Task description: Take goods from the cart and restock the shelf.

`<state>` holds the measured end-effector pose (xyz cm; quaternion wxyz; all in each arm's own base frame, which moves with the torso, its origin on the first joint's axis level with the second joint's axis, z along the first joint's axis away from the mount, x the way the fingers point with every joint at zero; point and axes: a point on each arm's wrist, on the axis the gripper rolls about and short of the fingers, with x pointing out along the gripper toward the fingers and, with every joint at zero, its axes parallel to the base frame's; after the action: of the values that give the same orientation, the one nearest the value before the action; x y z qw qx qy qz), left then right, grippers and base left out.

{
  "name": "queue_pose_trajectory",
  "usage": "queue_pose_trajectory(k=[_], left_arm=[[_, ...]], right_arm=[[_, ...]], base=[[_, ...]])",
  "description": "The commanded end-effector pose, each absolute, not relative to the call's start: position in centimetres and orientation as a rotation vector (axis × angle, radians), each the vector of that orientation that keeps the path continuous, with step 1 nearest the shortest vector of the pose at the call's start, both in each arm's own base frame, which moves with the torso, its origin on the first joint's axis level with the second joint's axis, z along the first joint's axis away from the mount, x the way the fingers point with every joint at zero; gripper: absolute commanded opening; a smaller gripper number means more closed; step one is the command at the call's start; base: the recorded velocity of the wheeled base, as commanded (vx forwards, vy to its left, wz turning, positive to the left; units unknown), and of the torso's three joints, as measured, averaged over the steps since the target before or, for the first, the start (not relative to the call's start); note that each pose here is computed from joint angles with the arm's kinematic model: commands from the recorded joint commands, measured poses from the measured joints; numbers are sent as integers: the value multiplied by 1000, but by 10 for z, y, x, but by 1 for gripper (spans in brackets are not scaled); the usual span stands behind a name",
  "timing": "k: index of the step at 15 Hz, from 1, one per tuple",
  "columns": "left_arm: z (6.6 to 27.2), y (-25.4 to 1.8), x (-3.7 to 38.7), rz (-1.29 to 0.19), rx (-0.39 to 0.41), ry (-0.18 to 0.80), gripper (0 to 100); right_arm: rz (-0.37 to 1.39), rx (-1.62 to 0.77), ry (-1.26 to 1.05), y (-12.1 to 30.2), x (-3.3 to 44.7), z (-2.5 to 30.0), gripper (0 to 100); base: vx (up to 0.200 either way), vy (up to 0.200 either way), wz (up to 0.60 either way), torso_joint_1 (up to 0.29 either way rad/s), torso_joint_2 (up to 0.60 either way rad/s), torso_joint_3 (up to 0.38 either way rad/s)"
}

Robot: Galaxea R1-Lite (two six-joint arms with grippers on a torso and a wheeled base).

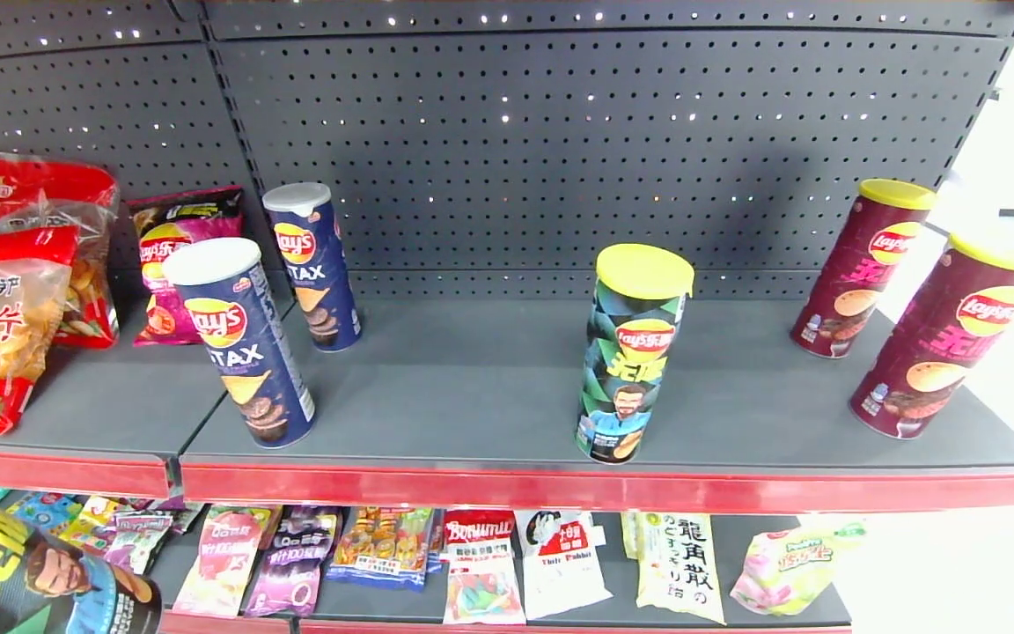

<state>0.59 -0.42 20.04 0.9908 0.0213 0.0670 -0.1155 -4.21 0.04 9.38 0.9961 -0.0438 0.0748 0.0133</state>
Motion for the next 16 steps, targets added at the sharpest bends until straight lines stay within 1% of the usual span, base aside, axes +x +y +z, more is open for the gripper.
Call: queue_pose_trajectory(k=[1,2,4,6,8,9,12,14,16], left_arm=[[199,-4,4,-230,43,131,0],[199,-4,3,-230,43,126,0],[199,-4,2,-230,43,120,0],[201,-4,2,-230,44,114,0],[205,-4,0,-231,45,94,0],[207,-4,-3,-230,46,76,0],[206,-4,-5,-229,46,65,0],[207,-3,-6,-226,48,62,0],[207,-3,-6,-222,47,59,0]], right_arm=[[30,-73,142,1,-39,89,100],[28,-77,97,1,-34,87,100],[-50,-82,-21,-1,-26,85,100],[-31,-87,-16,-1,-26,84,100],[-54,8,-14,-1,-25,82,100],[-55,5,-15,-1,-25,82,100],[-31,-24,-41,-1,-24,82,100],[-2,-6,6,0,-23,75,100],[0,-5,3,0,-23,75,100]], base=[[0,0,0,0,0,0],[0,0,0,0,0,0],[0,0,0,0,0,0],[0,0,0,0,0,0],[0,0,0,0,0,0],[0,0,0,0,0,0],[0,0,0,0,0,0],[0,0,0,0,0,0],[0,0,0,0,0,0]])
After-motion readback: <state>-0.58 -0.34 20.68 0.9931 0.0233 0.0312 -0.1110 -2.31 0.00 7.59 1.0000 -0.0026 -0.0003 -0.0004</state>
